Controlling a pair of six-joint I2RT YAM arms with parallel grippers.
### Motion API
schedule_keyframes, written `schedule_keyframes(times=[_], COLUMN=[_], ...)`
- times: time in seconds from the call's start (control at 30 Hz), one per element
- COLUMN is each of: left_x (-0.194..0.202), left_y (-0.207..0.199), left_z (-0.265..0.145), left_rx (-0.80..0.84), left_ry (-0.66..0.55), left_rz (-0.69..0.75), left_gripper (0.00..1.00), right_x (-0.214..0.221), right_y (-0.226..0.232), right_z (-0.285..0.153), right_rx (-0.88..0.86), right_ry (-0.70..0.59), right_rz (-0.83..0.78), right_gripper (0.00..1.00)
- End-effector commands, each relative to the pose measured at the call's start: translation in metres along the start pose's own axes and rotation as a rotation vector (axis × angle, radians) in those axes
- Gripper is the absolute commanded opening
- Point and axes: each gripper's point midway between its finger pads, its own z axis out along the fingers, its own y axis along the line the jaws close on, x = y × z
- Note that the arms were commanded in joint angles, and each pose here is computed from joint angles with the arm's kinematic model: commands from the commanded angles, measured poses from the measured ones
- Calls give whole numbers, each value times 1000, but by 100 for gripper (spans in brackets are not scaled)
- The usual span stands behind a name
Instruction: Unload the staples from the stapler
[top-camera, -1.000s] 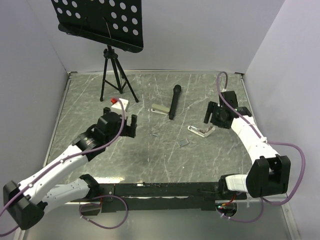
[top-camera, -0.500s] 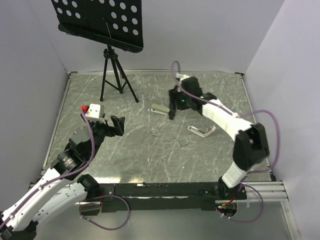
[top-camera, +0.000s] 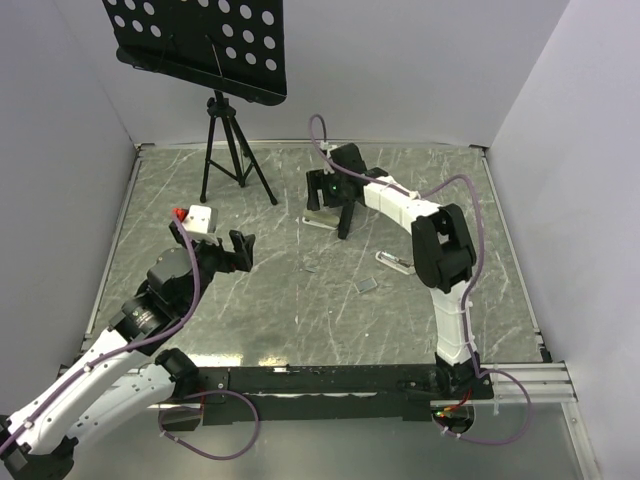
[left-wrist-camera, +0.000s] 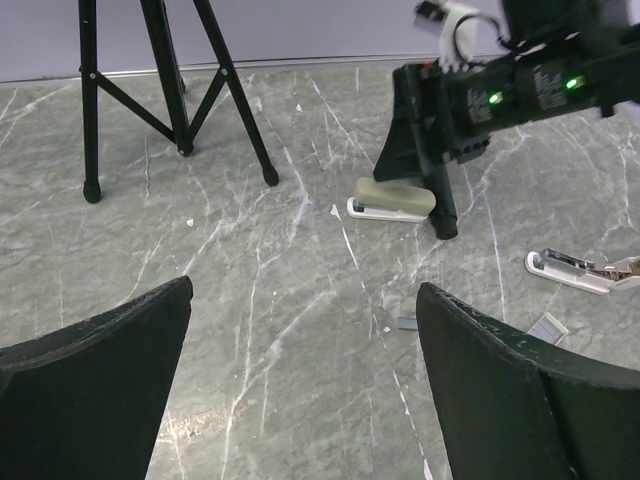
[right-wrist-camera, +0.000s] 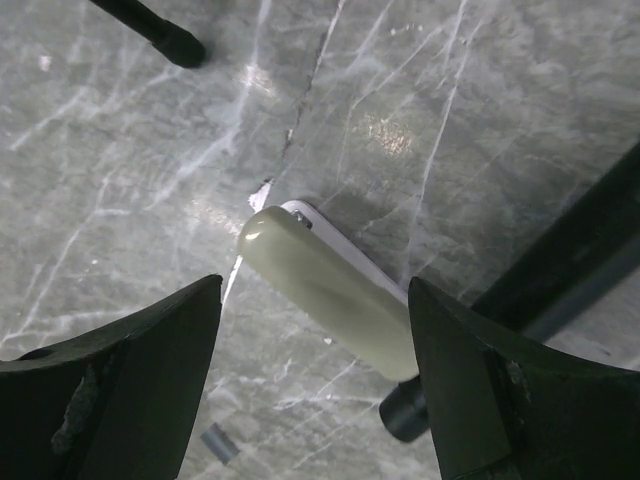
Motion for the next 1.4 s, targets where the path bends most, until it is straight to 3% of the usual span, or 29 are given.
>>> schedule_keyframes(times=[0.0, 0.23, 0.6, 0.7, 0.87, 1.0, 1.1, 1.27, 1.37], left_x=[-14, -13, -6, -4, -5, -6, -6, -9, -17], left_y=[-3, -1, 0, 0, -2, -5, -9, -13, -22], left_z=[-3, -2, 2, 3, 1, -1, -2, -3, -3], left_rx=[21, 11, -1, -1, 17, 41, 63, 75, 97], left_ry=[-45, -38, -9, 8, -3, -10, -17, -25, -17], left_rz=[-8, 2, 29, 40, 44, 46, 35, -11, -128], left_gripper=[97, 97, 98, 98, 99, 99, 98, 96, 95], right_x=[-13, 16, 27, 31, 24, -2, -13, -12, 3], right_y=[2, 8, 5, 5, 13, 25, 35, 56, 72], right_z=[6, 21, 24, 25, 11, -22, -48, -95, -125], right_rx=[-19, -22, 92, 105, 107, 86, 55, -51, -147], right_ry=[-13, 62, 46, 44, -15, -115, -172, -227, -247], right_rz=[13, 11, -45, -42, -52, -54, -56, -66, -99], right_gripper=[82, 82, 67, 60, 37, 14, 5, 0, 0])
